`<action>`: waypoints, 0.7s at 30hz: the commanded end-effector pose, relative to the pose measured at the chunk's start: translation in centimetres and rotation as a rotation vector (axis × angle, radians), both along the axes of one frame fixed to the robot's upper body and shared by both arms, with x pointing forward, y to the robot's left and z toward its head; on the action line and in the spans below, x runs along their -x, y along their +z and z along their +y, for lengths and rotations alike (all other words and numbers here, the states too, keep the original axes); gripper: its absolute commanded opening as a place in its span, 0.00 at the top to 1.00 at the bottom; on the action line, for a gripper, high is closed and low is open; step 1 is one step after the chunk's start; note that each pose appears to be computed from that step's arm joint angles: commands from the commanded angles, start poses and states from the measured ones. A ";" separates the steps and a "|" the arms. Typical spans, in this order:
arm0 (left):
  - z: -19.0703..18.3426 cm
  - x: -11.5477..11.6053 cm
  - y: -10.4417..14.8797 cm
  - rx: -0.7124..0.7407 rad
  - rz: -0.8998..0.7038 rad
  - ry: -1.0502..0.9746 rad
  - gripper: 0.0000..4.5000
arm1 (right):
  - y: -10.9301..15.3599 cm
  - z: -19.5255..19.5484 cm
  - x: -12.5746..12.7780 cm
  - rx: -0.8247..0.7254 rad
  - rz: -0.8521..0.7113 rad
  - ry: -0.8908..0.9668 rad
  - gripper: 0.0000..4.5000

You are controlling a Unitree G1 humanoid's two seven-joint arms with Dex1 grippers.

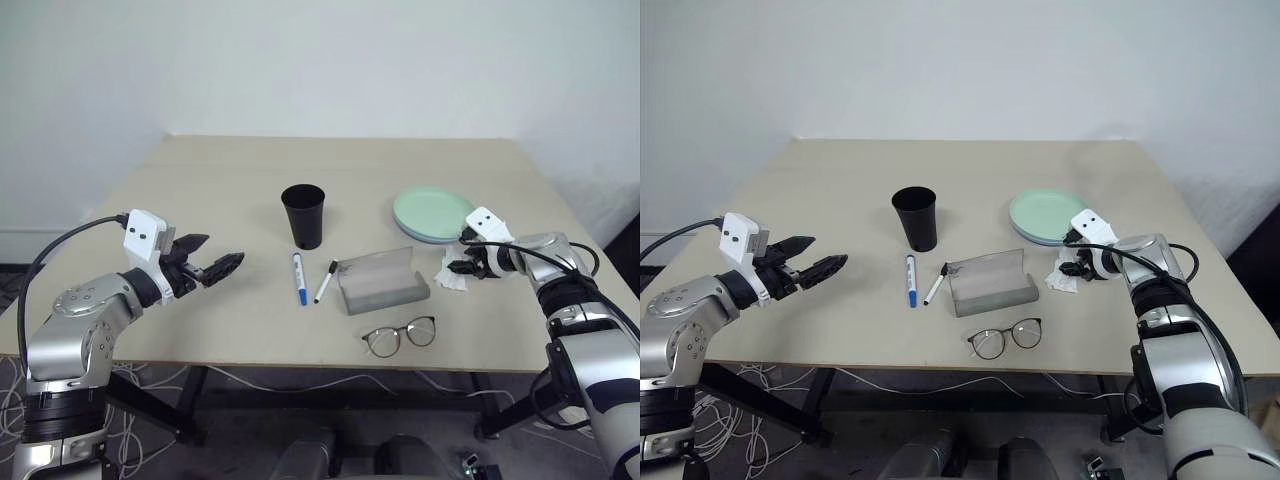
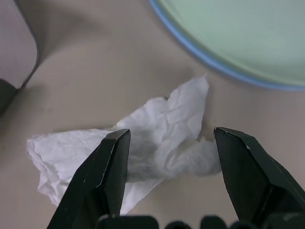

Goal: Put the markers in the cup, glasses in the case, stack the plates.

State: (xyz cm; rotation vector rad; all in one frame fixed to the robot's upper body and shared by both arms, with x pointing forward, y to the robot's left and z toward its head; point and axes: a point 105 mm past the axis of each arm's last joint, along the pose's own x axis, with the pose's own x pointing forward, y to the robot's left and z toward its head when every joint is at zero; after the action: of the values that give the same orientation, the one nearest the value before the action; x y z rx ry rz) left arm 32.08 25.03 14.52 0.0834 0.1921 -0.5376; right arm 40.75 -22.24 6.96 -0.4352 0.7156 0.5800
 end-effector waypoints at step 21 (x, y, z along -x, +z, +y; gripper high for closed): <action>-0.3 -0.4 1.4 -0.020 -0.052 -0.012 0.00 | 3.6 2.2 -0.7 0.014 -0.137 0.168 0.99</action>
State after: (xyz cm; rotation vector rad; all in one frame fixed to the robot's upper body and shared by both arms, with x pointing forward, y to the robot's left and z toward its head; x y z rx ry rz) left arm 32.09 24.96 14.43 0.0852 0.1958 -0.5396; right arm 40.08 -20.45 7.23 -0.4791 0.6818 0.7090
